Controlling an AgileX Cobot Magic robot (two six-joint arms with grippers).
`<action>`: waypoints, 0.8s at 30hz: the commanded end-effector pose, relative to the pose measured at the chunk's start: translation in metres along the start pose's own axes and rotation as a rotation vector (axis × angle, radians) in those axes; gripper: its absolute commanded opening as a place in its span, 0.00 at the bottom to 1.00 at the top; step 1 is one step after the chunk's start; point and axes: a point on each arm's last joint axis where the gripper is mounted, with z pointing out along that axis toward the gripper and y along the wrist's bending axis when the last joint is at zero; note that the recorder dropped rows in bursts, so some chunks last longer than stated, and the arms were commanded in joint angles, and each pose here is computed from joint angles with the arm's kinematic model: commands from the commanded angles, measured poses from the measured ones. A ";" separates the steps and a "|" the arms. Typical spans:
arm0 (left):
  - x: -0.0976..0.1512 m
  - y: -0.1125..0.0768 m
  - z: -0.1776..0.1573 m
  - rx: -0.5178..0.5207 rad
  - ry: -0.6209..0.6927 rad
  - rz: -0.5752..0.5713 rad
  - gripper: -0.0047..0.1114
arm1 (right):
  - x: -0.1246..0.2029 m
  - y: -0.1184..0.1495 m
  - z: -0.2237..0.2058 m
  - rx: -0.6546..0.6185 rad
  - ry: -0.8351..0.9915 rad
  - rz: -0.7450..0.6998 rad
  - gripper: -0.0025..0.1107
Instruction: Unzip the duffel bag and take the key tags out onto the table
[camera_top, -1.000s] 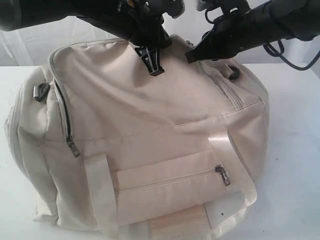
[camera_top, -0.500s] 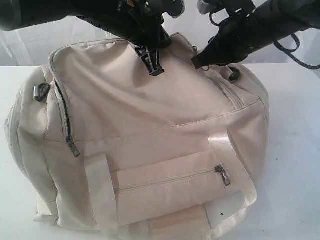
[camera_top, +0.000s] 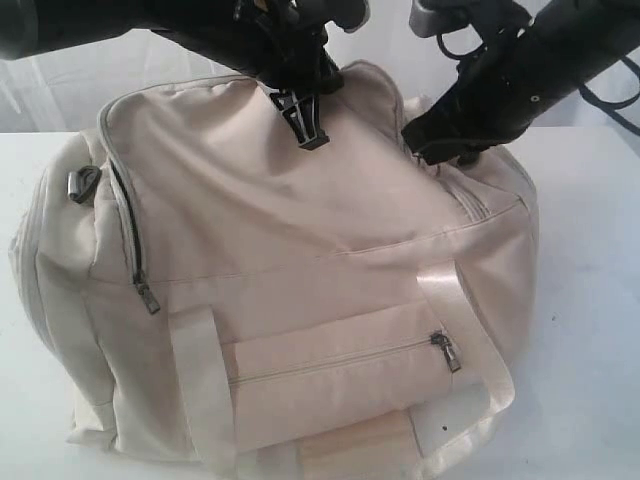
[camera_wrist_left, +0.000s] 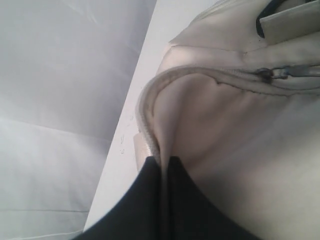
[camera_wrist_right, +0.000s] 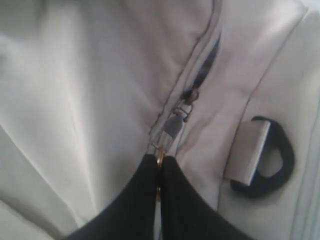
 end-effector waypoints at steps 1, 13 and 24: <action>-0.004 0.003 -0.006 -0.009 -0.012 -0.017 0.04 | 0.010 0.003 -0.010 -0.001 0.097 0.032 0.02; -0.004 0.003 -0.006 -0.009 -0.012 -0.021 0.04 | 0.027 0.021 -0.058 -0.009 0.169 0.043 0.02; -0.004 0.003 -0.006 -0.009 -0.012 -0.021 0.04 | 0.081 0.023 -0.050 0.081 0.273 0.112 0.02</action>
